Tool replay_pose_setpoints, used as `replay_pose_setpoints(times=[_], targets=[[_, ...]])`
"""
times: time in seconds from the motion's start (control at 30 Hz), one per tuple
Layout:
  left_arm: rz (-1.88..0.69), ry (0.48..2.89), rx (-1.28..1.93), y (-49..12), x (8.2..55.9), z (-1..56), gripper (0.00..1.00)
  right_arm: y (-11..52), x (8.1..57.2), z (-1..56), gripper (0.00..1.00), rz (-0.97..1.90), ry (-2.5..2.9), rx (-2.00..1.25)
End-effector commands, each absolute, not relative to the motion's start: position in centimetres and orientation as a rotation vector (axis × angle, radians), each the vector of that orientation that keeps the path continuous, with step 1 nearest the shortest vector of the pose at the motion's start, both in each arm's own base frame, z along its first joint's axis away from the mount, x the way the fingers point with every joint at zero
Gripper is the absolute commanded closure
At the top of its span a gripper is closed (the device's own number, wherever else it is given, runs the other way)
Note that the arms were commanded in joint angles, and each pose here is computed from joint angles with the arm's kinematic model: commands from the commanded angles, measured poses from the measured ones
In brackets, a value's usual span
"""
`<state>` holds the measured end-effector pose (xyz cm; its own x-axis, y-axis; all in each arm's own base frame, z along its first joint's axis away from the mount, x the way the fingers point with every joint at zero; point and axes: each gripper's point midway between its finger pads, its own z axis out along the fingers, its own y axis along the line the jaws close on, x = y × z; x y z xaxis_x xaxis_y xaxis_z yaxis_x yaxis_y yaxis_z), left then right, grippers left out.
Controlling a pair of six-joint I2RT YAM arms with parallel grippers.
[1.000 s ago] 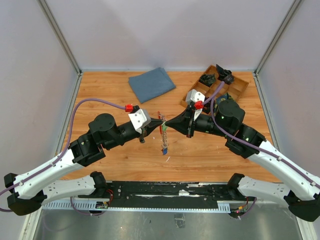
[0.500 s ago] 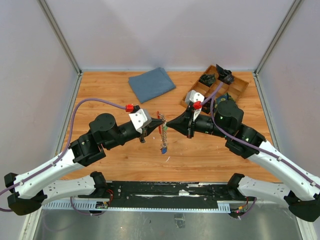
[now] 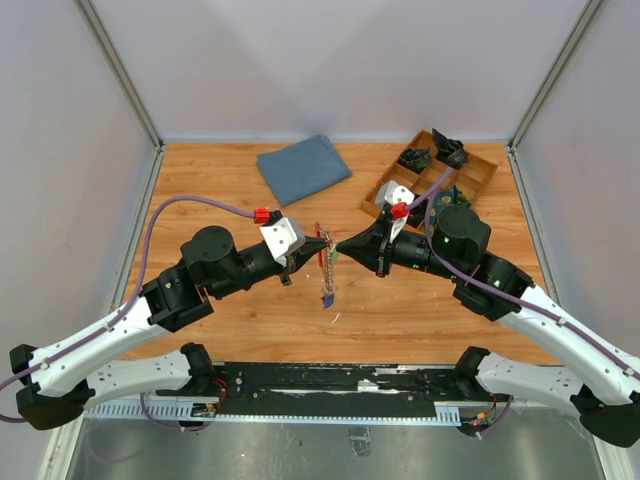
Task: Put the keys on the keyring
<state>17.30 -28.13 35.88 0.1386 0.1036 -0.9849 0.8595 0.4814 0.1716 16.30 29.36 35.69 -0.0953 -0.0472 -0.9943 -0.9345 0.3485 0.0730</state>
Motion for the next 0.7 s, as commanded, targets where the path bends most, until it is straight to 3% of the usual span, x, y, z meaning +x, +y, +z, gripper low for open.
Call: replay_pose_setpoints(times=[0.0,0.67], targets=[[-0.700,1.268,0.894,-28.1,17.4,38.2,1.00,29.4,16.3,36.0,0.99,0.977,1.472,-0.894],[-0.702,1.262,0.876,-27.9,17.4,38.6,0.99,29.5,15.7,35.7,0.99,1.011,1.470,-0.909]])
